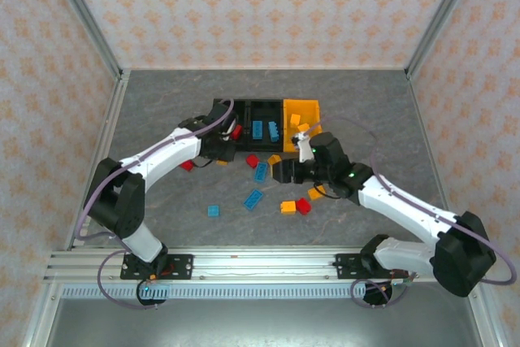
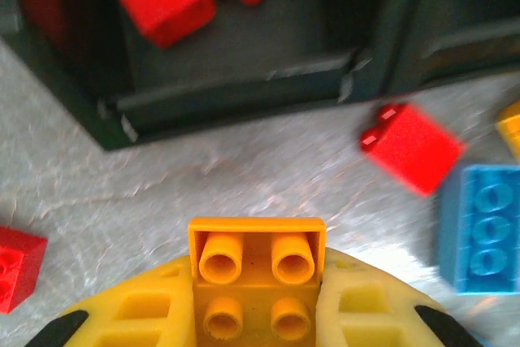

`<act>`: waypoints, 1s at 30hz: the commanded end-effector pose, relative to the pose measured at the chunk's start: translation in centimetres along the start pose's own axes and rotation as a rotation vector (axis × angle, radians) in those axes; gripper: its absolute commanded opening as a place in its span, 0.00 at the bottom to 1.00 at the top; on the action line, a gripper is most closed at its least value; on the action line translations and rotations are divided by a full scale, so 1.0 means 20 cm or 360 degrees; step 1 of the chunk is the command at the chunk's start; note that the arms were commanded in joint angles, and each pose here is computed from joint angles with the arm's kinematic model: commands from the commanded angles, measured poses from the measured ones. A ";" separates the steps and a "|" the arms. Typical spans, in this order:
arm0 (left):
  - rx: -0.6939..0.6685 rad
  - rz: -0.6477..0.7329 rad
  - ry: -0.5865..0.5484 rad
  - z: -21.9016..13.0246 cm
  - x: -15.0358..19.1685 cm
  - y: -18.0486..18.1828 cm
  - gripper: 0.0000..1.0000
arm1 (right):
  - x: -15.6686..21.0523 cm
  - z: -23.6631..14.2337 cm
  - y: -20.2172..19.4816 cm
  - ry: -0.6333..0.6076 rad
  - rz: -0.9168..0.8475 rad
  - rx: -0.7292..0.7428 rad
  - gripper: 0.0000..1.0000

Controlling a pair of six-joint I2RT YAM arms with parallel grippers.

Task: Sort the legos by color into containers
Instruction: Pick up the lego from the middle-left of the table, then place the lego in the container.

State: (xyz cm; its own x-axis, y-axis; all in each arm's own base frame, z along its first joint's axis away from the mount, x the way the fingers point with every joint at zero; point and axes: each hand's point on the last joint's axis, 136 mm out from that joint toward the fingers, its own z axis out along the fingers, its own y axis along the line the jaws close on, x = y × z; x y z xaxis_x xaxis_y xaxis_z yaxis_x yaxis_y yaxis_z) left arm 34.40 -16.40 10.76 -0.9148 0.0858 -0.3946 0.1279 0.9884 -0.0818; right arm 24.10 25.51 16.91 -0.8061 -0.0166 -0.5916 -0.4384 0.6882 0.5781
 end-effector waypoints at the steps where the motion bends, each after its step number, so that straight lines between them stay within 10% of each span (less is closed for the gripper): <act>1: 0.0108 -0.0070 -0.0127 -0.10 -0.16 -0.14 0.15 | -0.04 -0.07 -0.13 -0.0093 0.0123 0.0164 0.61; 18: 0.0285 0.0008 -0.0248 0.05 -0.60 -0.89 0.15 | -0.08 -0.40 -0.64 -0.0465 0.0642 0.0647 0.68; 30: 0.0203 0.0020 -0.0271 0.30 -0.68 -1.04 0.17 | -0.07 -0.48 -0.64 -0.0561 0.0666 0.0631 0.71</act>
State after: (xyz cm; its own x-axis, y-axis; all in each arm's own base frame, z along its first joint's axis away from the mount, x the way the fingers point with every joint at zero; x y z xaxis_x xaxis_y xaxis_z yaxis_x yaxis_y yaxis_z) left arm 46.10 -39.29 12.69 -0.8372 0.0680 -0.5426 0.2271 0.9459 -0.2319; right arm 27.15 10.46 15.81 -0.6833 0.4819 -0.5484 0.0863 0.7992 0.5948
